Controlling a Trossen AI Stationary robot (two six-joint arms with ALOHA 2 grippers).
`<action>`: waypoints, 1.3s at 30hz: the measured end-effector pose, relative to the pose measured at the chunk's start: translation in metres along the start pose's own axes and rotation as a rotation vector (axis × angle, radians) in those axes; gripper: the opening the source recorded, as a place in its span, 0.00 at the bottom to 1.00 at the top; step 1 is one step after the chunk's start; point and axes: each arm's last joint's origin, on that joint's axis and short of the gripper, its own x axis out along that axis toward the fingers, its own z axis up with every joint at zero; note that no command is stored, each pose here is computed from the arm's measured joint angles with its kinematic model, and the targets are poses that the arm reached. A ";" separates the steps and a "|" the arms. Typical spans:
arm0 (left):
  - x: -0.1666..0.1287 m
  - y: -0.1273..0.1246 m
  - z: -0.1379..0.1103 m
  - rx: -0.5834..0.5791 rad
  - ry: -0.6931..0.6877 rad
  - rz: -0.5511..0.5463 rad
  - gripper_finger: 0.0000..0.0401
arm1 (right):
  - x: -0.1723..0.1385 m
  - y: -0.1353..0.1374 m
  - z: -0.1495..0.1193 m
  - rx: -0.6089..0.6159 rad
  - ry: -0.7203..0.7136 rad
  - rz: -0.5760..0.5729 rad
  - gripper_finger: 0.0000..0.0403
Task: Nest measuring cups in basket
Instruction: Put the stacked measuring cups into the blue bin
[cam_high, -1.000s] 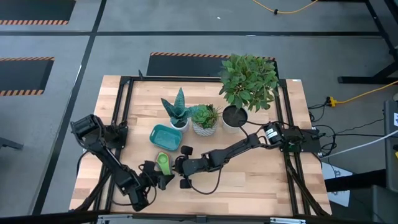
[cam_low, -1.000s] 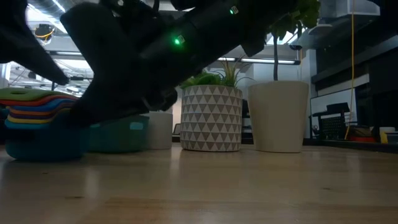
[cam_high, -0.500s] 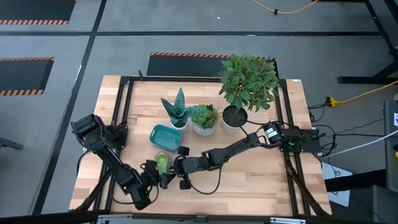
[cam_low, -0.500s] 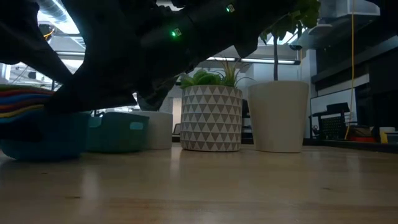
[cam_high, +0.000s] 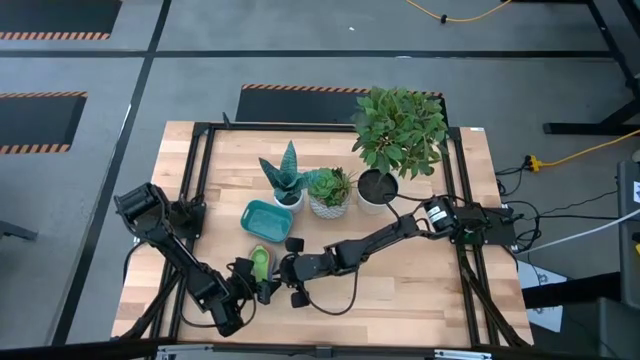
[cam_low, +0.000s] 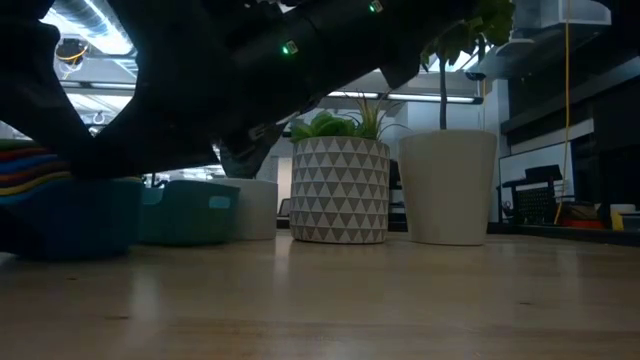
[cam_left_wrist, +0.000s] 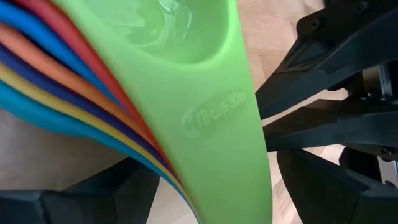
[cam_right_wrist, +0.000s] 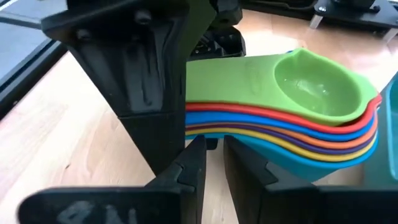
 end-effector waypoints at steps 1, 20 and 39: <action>0.000 0.000 0.000 0.000 0.000 0.000 0.76 | -0.001 0.000 0.001 -0.012 0.000 0.000 0.15; 0.000 0.001 0.001 0.009 -0.011 0.001 0.49 | -0.036 -0.011 0.022 -0.112 0.147 -0.231 0.15; -0.002 0.001 0.000 0.011 -0.010 -0.007 0.29 | -0.037 -0.012 0.019 -0.120 0.184 -0.240 0.15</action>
